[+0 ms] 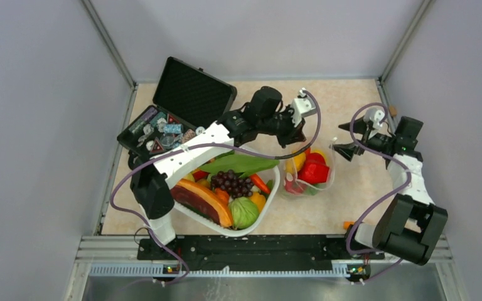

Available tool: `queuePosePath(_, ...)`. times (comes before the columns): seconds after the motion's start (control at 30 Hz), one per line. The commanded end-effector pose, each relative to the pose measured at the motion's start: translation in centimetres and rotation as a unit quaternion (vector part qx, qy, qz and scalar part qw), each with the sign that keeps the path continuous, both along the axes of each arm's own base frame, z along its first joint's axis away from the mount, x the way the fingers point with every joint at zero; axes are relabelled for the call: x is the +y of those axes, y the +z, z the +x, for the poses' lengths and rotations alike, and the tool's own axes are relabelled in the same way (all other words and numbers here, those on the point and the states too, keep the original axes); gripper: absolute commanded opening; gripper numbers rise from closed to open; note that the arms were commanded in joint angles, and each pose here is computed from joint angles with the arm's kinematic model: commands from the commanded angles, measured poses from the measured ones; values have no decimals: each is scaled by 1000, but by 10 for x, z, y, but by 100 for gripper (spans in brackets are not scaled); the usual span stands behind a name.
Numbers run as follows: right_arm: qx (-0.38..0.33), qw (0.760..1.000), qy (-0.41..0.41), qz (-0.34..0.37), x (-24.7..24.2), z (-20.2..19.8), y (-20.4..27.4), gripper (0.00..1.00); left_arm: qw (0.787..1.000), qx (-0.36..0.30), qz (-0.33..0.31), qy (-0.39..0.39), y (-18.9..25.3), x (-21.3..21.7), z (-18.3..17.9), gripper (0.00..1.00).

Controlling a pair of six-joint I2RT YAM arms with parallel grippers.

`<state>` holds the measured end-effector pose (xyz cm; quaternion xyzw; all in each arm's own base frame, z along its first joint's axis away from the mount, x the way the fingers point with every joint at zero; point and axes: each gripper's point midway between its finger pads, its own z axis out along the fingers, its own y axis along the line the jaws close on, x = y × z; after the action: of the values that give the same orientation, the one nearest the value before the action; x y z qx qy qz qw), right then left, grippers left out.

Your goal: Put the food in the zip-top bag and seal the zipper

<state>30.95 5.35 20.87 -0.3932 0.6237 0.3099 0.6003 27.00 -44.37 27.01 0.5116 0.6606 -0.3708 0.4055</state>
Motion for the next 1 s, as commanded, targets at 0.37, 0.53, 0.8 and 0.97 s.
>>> queuePosePath(0.37,-65,991,116,-20,35,-34,14,72,997,-41,-28,-64,20,-21,5,0)
queuePosePath(0.53,-56,990,127,-27,37,-35,4,40,997,-42,-29,-62,22,-19,8,0)
queuePosePath(0.8,-54,990,124,-28,34,-31,15,0,997,-42,-27,-58,21,-16,7,0)
queuePosePath(0.97,-16,993,113,-11,30,-25,26,0,998,-37,-30,-43,24,-10,10,33)
